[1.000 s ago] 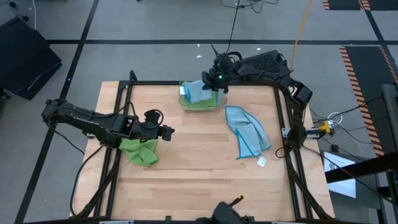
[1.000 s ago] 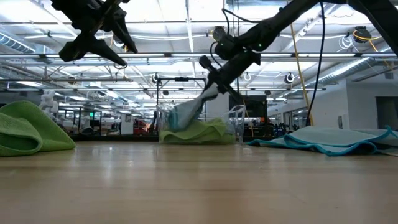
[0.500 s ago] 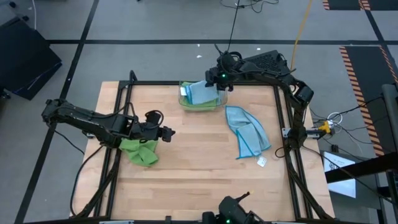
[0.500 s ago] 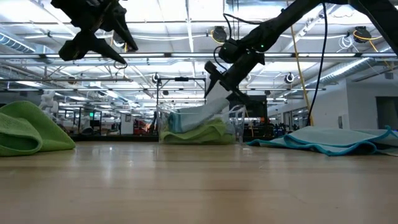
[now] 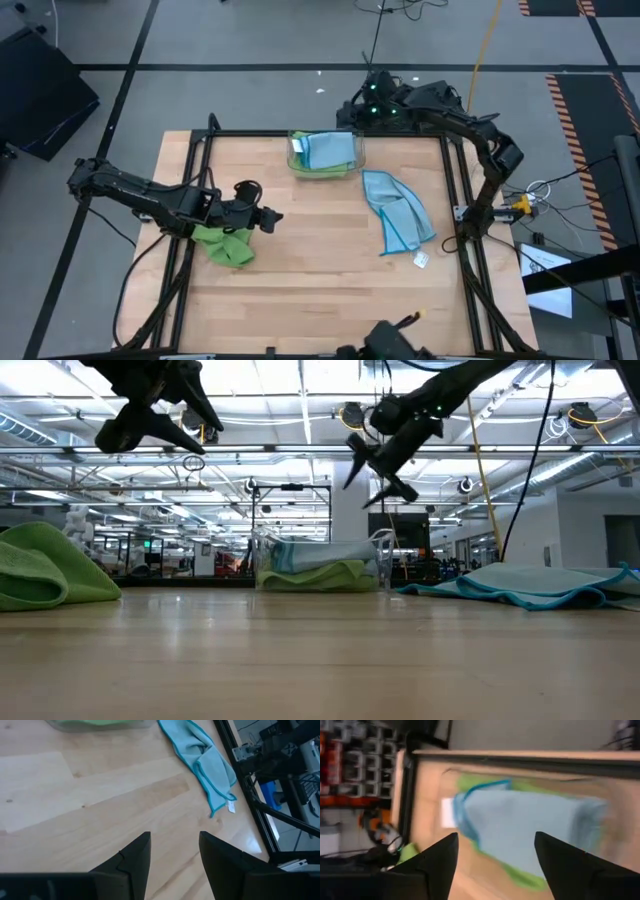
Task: Fold microfiber towels
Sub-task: Put the left folded blue microfiber cloth into the transparent bin
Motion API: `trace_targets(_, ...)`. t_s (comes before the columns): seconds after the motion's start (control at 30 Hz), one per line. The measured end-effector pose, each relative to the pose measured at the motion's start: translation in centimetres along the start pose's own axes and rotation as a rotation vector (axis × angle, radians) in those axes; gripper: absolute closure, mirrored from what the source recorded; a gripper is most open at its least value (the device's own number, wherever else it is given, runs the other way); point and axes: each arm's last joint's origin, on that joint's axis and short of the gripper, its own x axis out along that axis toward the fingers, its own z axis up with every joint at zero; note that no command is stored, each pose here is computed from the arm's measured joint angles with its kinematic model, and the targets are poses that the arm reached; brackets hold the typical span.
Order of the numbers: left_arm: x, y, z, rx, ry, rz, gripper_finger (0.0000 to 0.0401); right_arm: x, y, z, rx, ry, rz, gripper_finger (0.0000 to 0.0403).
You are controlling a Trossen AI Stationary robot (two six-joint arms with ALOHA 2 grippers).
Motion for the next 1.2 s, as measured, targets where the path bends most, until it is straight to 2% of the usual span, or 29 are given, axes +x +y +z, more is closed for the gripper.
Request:
trace_targets(0.17, 0.2, 0.2, 0.5, 0.012, -0.028, 0.014, 0.0231, 2.3, 2.6, -1.7, -0.118, 0.026, 0.050, 0.0194)
trace_targets(0.3, 0.3, 0.2, 0.9, 0.011, -0.033, 0.014, 0.0231, 3.7, 3.9, -2.3, -0.247, 0.043, 0.008, 0.0253)
trace_targets(0.5, 0.4, 0.2, 0.9, -0.017, -0.014, 0.009, 0.0231, 5.7, 2.7, -1.3, -0.340, 0.115, -0.168, 0.0351)
trace_targets(0.63, 0.3, 0.3, 0.9, -0.014, -0.012, 0.011, 0.0231, 7.8, 1.7, -0.4, -0.340, 0.127, -0.179, 0.0394)
trace_targets(0.87, 0.3, 1.0, 0.7, 0.011, 0.016, 0.085, 0.0231, 10.9, -0.3, -0.3, -0.346, 0.216, -0.248, 0.0399)
trace_targets(1.03, 0.3, 1.4, 0.5, 0.021, 0.038, 0.116, 0.0231, 11.0, -0.6, -0.1, -0.368, 0.198, -0.286, 0.0402)
trace_targets(1.2, 0.2, 1.9, 0.4, 0.062, 0.063, 0.165, 0.0231, 10.6, -0.2, -0.1, -0.376, 0.184, -0.274, 0.0402)
